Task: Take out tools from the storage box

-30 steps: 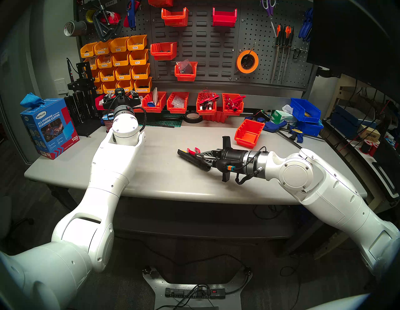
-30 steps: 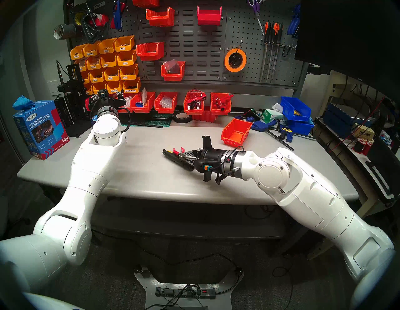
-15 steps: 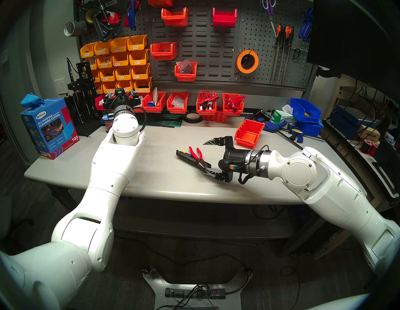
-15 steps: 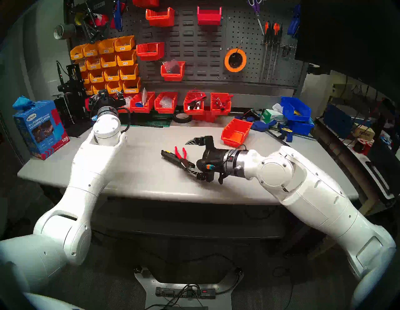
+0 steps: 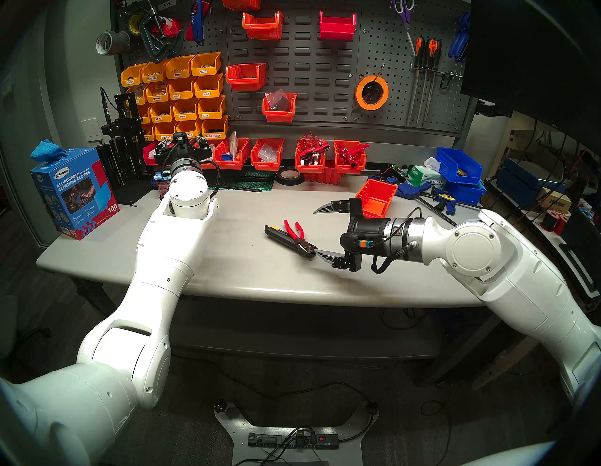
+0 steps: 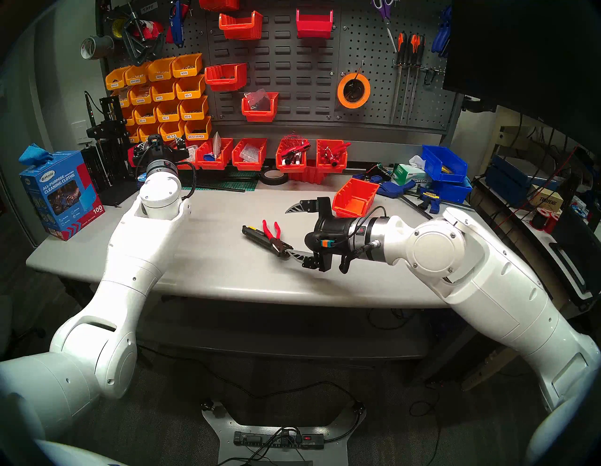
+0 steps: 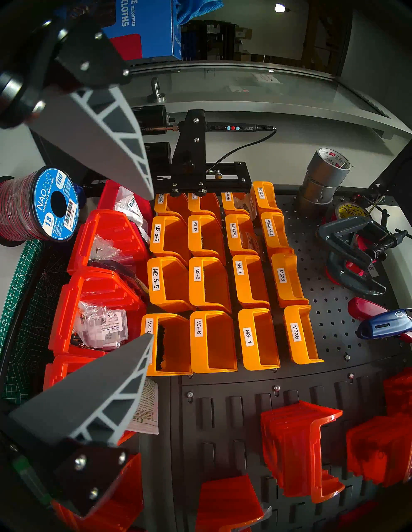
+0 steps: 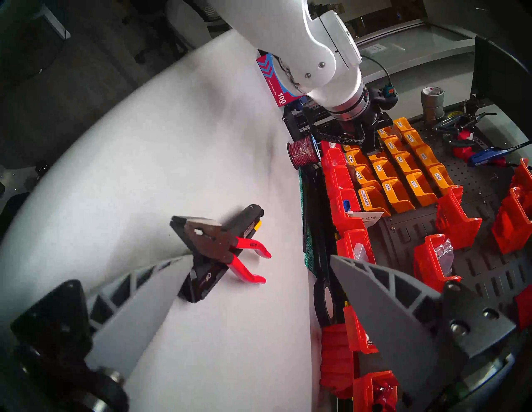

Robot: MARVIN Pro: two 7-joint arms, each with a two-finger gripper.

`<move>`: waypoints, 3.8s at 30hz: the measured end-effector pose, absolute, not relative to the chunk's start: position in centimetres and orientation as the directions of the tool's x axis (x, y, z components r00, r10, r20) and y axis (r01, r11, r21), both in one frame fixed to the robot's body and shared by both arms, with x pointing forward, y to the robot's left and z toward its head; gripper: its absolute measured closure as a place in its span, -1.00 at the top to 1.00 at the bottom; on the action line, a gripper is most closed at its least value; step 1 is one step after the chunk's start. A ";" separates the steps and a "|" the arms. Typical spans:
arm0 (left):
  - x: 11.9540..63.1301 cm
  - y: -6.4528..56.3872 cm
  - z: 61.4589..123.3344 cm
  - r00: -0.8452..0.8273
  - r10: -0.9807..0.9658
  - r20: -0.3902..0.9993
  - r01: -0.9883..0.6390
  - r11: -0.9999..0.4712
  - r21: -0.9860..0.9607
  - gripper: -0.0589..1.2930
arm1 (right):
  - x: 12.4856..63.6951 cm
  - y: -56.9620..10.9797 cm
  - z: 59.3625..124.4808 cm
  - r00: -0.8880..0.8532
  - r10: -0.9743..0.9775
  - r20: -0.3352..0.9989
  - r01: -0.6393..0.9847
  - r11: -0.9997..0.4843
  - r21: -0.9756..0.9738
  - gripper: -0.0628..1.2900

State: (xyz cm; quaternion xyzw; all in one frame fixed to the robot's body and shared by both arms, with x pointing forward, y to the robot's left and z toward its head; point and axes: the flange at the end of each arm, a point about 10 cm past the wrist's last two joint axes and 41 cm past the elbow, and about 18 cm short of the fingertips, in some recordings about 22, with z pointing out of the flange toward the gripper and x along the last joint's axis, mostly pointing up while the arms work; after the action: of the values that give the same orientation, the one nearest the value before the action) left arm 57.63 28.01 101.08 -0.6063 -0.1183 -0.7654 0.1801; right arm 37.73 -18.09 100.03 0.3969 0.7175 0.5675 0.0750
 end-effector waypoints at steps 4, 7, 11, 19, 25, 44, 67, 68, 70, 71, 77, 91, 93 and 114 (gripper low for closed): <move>57.6 28.0 101.1 -0.200 -0.132 0.971 0.419 -0.907 -0.037 0.95 | 38.3 -19.2 102.2 -0.658 0.680 0.322 0.438 -0.002 0.899 0.89; 57.6 28.0 101.1 -0.200 -0.132 0.971 0.419 -0.907 -0.037 0.95 | 39.0 -20.0 103.9 -0.642 0.703 0.306 0.383 -0.051 0.922 0.89; 57.6 28.0 101.1 -0.199 -0.132 0.971 0.419 -0.907 -0.038 0.95 | 40.3 -21.4 105.8 -0.606 0.744 0.282 0.297 -0.117 0.948 0.89; 57.6 28.0 101.1 -0.199 -0.132 0.971 0.418 -0.908 -0.038 0.95 | 43.0 -24.9 108.5 -0.476 0.846 0.238 0.100 -0.217 0.971 0.89; 57.6 28.0 101.1 -0.199 -0.132 0.971 0.418 -0.908 -0.038 0.95 | 44.5 -27.4 109.8 -0.364 0.900 0.240 -0.029 -0.268 0.963 0.89; 57.6 28.0 101.1 -0.199 -0.132 0.971 0.417 -0.908 -0.038 0.95 | 45.7 -33.6 110.0 0.075 0.948 0.309 -0.453 -0.244 0.857 0.89; 57.7 27.7 101.3 -0.227 -0.133 0.965 0.380 -0.924 -0.038 0.95 | 45.4 -33.5 107.0 0.213 0.896 0.390 -0.703 -0.136 0.698 0.89; 57.8 27.6 101.4 -0.232 -0.127 0.964 0.364 -0.931 -0.035 0.95 | 45.5 -33.5 107.0 0.212 0.895 0.392 -0.706 -0.137 0.695 0.89; 58.0 27.3 101.7 -0.242 -0.109 0.964 0.321 -0.947 -0.027 0.95 | 45.5 -33.4 107.0 0.207 0.895 0.395 -0.711 -0.139 0.689 0.89; 58.1 27.2 101.8 -0.246 -0.100 0.964 0.301 -0.953 -0.022 0.95 | 45.5 -33.3 107.0 0.205 0.895 0.396 -0.714 -0.140 0.686 0.89; 58.7 26.1 103.3 -0.270 -0.044 0.962 0.172 -0.985 0.003 0.95 | 45.4 -33.2 107.2 0.195 0.895 0.401 -0.722 -0.146 0.676 0.89; 59.6 21.3 105.9 -0.143 0.140 0.980 -0.203 -0.973 0.109 0.95 | 45.4 -33.1 107.3 0.185 0.894 0.408 -0.733 -0.152 0.664 0.89; 59.6 20.4 105.8 -0.101 0.158 0.982 -0.257 -0.958 0.127 0.95 | 45.4 -33.1 107.3 0.184 0.894 0.408 -0.734 -0.152 0.662 0.89; 57.0 12.8 103.0 0.253 0.197 0.947 -0.626 -0.713 0.316 0.95 | 45.4 -33.1 107.4 0.182 0.895 0.407 -0.742 -0.146 0.654 0.89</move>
State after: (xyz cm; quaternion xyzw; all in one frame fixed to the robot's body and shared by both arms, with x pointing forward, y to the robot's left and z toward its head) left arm 57.03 12.78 102.98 -0.7113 0.1509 -0.5920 -0.3475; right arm 45.37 -33.13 107.35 0.4153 0.0921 0.6329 0.6469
